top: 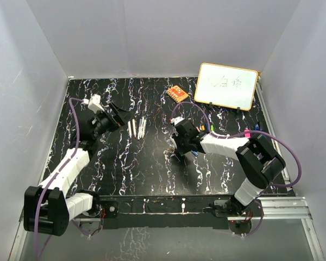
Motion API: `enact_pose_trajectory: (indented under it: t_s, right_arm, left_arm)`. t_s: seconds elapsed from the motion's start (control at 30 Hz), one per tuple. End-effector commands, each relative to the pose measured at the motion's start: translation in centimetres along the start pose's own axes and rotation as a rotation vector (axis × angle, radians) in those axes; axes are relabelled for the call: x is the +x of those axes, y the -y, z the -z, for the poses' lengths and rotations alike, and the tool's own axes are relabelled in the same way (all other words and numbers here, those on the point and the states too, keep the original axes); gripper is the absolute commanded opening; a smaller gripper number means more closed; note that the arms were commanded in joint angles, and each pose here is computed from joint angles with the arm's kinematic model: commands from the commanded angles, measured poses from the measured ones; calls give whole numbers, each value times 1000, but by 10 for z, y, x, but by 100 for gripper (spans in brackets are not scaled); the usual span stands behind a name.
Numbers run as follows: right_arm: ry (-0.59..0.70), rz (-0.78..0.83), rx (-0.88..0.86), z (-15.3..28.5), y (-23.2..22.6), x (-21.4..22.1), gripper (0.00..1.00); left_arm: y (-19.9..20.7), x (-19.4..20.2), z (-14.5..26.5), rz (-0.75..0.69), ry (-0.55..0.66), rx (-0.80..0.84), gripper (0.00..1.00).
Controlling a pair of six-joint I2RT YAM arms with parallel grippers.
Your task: Open the pen caps
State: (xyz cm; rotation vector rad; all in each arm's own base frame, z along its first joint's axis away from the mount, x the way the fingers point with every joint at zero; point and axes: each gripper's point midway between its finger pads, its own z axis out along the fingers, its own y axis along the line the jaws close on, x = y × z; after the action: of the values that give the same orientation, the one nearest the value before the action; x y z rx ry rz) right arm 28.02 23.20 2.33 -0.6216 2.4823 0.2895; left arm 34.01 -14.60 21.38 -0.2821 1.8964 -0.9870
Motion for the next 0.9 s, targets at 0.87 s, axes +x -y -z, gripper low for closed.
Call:
enact_pose_trajectory:
  t_s: [0.87]
  right_arm:
    - [376,33,-149,74,-42,-98,0]
  left_arm:
    - [49,153,-80,46,-348,67,98]
